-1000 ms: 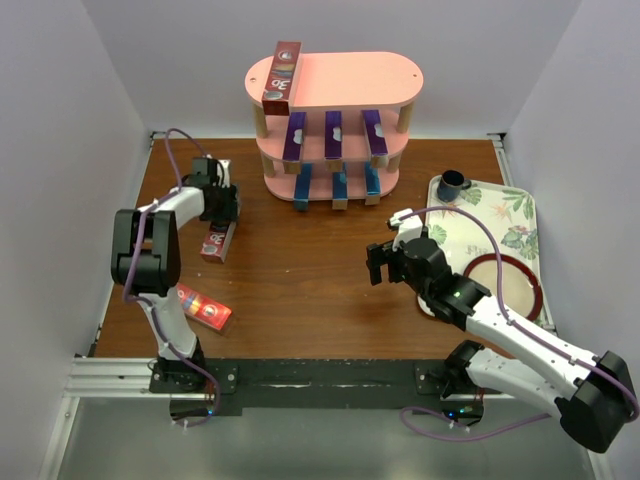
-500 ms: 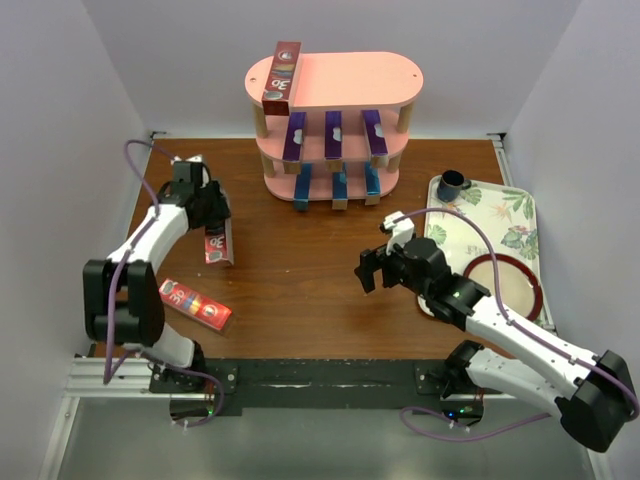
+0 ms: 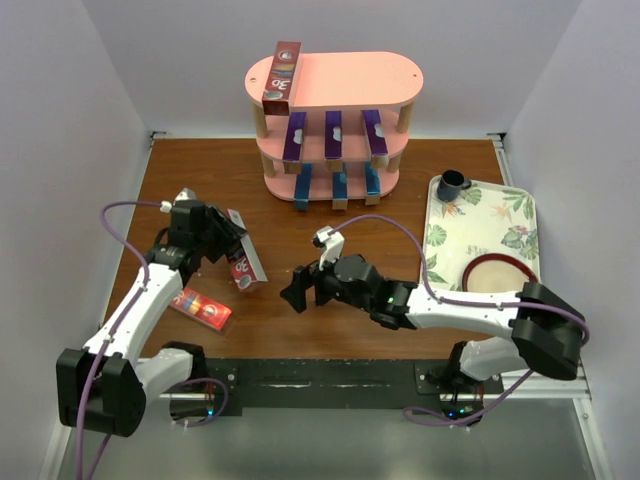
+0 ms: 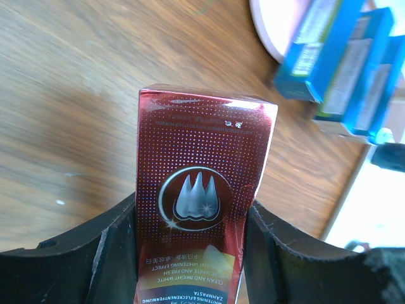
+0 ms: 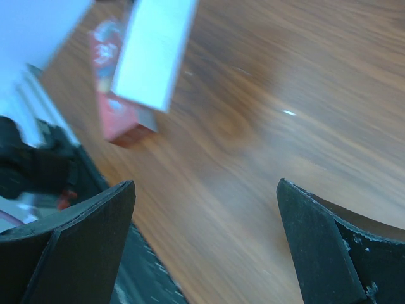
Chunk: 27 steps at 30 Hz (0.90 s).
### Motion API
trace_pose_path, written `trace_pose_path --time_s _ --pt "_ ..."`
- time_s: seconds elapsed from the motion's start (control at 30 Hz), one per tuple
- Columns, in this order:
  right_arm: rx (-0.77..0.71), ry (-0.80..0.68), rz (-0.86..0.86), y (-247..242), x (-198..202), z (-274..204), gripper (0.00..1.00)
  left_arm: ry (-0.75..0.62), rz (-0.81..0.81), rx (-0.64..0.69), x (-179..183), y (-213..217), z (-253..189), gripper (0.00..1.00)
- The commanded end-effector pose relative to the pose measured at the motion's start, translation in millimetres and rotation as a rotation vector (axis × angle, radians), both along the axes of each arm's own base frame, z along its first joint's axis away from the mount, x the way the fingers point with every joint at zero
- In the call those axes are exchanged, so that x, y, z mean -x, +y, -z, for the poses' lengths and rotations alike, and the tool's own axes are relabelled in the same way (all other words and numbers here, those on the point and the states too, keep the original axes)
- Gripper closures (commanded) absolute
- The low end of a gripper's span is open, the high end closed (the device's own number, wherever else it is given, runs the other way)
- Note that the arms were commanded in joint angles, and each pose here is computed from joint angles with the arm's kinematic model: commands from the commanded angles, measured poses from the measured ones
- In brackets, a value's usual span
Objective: Place and organize the toothpastes onto the shelf
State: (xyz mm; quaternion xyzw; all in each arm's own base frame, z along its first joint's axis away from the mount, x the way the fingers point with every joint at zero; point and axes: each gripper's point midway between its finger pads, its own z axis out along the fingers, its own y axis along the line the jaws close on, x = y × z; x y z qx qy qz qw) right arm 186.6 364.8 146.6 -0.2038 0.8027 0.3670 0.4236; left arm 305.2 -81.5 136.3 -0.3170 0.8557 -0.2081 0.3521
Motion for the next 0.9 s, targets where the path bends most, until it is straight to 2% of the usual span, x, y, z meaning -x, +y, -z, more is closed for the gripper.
trace_pose_path --time_s 0.0,0.17,0.5,0.7,0.87 --pt "-0.27 -0.012 0.06 36 -13 -64 0.02 -0.096 -0.027 0.131 -6 -22 -29 0.8" --pt "-0.325 0.02 0.046 53 -14 -69 0.02 -0.112 -0.04 0.162 -4 -27 -33 0.8" --pt "-0.317 0.073 -0.006 84 -15 -52 0.07 -0.123 -0.044 0.193 0 -34 -34 0.79" --pt "-0.3 0.091 -0.009 97 -21 -40 0.17 -0.13 -0.037 0.21 2 -37 -32 0.79" --pt "-0.296 0.104 -0.016 103 -20 -33 0.34 -0.133 -0.028 0.218 4 -39 -30 0.77"
